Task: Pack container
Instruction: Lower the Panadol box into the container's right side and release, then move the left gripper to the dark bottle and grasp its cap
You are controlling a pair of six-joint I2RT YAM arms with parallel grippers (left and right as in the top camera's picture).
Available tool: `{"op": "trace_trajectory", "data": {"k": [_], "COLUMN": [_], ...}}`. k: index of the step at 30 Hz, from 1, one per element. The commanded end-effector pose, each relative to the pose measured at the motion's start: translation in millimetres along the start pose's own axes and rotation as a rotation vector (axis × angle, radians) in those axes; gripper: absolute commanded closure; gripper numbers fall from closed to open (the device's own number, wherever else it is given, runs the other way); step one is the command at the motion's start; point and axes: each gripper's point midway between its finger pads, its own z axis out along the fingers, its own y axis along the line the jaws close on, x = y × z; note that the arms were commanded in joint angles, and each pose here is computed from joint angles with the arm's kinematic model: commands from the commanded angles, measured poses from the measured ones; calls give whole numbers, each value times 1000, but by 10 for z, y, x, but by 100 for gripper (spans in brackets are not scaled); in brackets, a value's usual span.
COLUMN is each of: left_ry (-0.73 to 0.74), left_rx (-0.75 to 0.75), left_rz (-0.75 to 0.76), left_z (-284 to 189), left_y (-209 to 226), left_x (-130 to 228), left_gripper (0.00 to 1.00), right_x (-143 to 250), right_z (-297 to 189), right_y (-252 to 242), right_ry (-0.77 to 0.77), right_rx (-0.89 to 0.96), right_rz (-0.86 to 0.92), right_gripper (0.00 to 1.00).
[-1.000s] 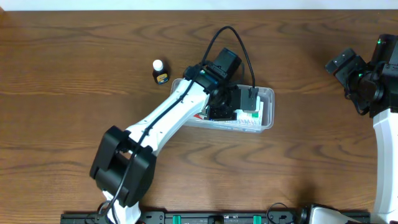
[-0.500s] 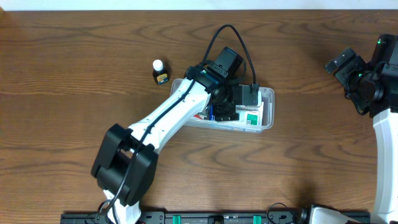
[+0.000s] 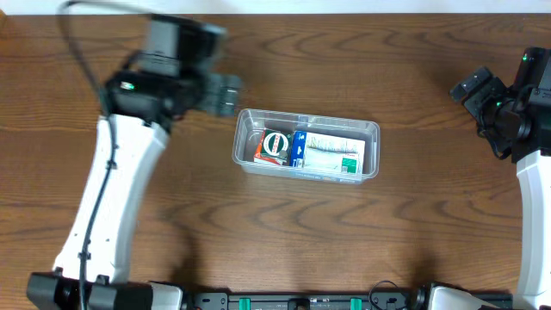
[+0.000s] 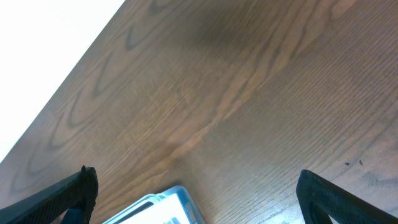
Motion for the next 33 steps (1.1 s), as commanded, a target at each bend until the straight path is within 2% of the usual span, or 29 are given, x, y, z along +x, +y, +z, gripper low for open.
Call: {"op": "trace_trajectory", "data": {"k": [1,6,15,21,28,33], "left_ry": [116,124,42,144,292,343], "left_rx": [45,43,-64,-75,-89,-94], "left_rz": [-268,-302,-343,-364,-410,-421], "left_z": [163,177,76,512,1104,1444], "left_y": [154,265,481,549,593,609], "left_x": [274,315,-48,-114,113,228], "left_gripper": [2,2,2,2,2,2], "right_x": [-20,-21,-20,-20,-20,-21], "right_z": [3,3,3,3,3,3], "right_y": [-25,-24,-25,-25,-25,-26], "right_ry": [-5,-5,-5,-5,-5,-5], "right_rx": [9,8,9,9,9,9], "right_rz": [14,14,14,14,14,14], "right_gripper": [1,1,1,1,1,1]}}
